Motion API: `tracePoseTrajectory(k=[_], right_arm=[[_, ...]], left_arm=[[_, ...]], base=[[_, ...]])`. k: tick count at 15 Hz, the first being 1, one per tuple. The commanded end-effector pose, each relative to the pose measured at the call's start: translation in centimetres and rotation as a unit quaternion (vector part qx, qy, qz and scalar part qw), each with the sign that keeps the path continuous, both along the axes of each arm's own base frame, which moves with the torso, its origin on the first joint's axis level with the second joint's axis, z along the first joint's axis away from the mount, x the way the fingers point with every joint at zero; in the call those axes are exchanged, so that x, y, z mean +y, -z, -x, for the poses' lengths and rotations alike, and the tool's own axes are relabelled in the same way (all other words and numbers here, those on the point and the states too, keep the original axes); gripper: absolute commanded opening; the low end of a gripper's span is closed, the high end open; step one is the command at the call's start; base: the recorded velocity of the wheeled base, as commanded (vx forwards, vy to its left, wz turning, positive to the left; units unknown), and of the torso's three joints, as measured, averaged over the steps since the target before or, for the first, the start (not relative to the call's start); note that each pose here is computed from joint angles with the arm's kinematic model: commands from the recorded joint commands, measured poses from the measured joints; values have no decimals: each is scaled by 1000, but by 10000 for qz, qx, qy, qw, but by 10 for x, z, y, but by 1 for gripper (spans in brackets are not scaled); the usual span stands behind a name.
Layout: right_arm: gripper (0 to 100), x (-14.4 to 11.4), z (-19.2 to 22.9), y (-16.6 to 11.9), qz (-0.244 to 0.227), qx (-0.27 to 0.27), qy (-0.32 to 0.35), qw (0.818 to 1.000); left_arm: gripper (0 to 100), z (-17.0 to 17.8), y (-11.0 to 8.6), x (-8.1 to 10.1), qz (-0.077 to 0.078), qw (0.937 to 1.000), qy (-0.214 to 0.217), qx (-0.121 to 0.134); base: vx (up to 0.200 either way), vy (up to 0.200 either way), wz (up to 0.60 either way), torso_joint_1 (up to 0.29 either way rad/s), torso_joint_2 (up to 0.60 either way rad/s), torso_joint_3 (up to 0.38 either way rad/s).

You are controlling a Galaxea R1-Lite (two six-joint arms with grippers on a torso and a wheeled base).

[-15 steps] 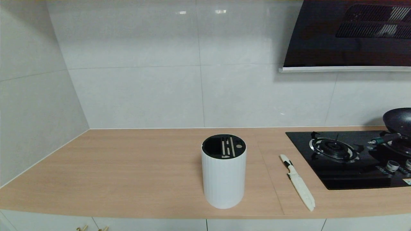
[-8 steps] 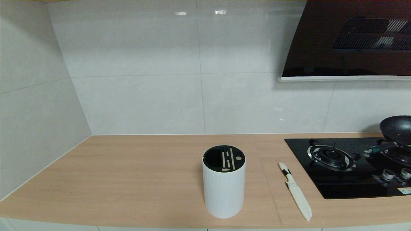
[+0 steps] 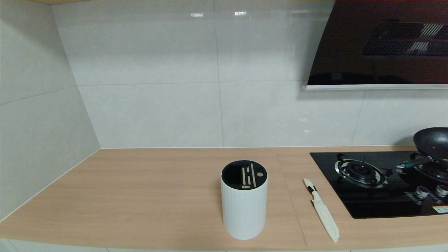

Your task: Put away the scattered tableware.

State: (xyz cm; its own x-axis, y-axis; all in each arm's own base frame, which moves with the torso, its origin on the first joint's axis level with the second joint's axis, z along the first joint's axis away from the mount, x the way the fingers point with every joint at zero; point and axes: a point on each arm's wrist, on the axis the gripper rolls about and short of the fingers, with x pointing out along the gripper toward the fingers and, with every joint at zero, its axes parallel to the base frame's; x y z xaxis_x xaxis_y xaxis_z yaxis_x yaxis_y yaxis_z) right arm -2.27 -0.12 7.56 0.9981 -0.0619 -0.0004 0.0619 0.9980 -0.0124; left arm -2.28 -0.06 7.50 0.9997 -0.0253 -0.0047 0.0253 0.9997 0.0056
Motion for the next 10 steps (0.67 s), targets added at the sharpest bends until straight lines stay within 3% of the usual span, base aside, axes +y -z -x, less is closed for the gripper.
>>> tracePoseTrajectory(k=[1,2,4,5,8,10], right_arm=[[100,0,0,0,23,-1,-10,10000],[100,0,0,-1,84,-12,-3,10000],[100,0,9,-42,55,-559,-61,9984],[100,-1,6,-51,36,-399,-246,9989],[100,3,-34,-73,16,848,-859,9927],[100,7,-78,-82,11,1918,-929,9770]], left_arm=[[100,0,0,0,-10,10000,-4,-1],[100,0,0,0,-10,10000,-4,-1],[100,0,0,0,-10,10000,4,-1],[100,0,0,0,-10,10000,-4,-1],[100,0,0,0,-25,10000,4,-1],[100,0,0,0,-25,10000,4,-1]], base=[[0,0,0,0,0,0],[0,0,0,0,0,0],[0,0,0,0,0,0],[0,0,0,0,0,0],[0,0,0,0,0,0],[0,0,0,0,0,0]])
